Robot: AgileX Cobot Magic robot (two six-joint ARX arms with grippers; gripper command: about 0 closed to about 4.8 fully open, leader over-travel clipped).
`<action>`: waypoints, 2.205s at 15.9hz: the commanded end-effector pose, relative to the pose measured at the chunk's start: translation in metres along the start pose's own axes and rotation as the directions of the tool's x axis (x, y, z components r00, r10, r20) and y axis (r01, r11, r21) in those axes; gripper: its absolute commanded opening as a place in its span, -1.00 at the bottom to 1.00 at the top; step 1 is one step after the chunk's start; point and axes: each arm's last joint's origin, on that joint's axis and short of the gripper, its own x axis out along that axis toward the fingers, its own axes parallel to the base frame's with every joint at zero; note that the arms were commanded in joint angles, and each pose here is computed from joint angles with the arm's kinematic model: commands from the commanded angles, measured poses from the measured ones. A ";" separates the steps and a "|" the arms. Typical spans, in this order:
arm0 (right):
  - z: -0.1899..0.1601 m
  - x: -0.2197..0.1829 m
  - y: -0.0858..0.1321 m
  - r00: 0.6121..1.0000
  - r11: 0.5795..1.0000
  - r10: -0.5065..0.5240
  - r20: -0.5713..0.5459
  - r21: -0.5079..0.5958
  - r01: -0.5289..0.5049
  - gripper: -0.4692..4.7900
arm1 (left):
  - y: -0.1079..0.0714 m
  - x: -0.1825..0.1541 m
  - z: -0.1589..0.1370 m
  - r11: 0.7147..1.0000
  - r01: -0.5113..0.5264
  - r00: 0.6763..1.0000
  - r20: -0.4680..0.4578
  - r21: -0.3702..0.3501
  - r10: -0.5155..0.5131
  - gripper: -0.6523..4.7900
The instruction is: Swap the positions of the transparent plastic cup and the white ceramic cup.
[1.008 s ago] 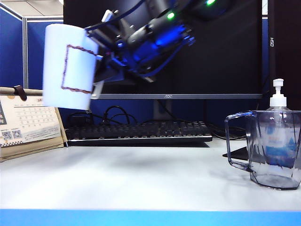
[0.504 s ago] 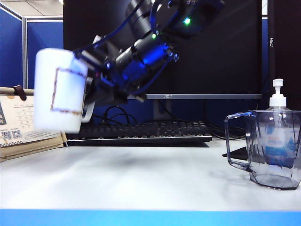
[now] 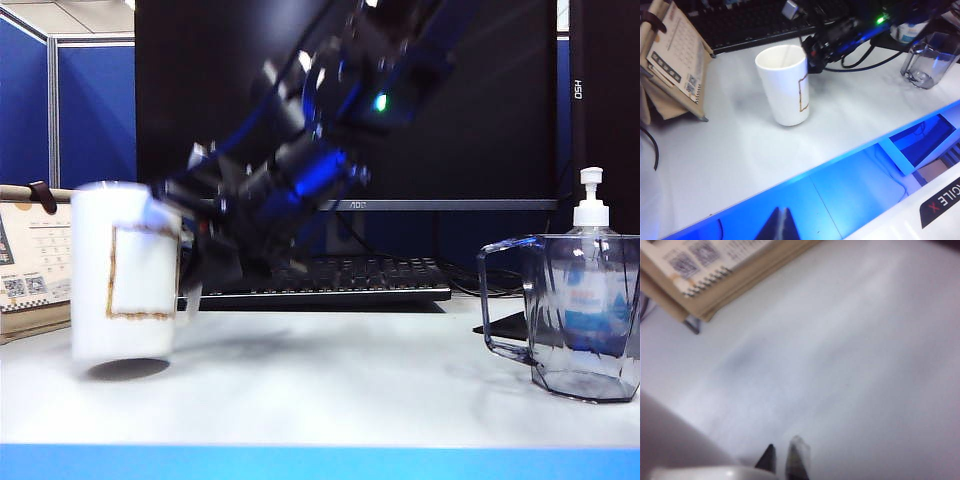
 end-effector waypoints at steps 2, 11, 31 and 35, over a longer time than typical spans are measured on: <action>0.011 -0.002 0.004 0.996 1.000 -0.003 0.086 -0.024 0.005 -0.84 | -0.001 0.000 0.002 1.000 0.021 1.000 0.009 0.005 -0.021 -0.78; 0.012 -0.002 0.003 0.995 0.998 -0.030 0.095 -0.048 0.035 -0.82 | -0.001 0.000 0.001 0.999 0.021 1.000 0.008 0.031 -0.021 -0.78; -0.005 -0.002 0.002 0.995 0.997 -0.067 -0.067 0.020 0.069 0.20 | -0.001 0.000 0.001 0.996 0.023 1.000 0.006 0.089 -0.024 -0.78; -0.001 -0.007 0.011 0.993 0.994 -0.103 -0.053 0.024 0.105 0.22 | -0.001 0.000 0.001 0.995 0.024 1.000 0.003 0.101 -0.024 -0.78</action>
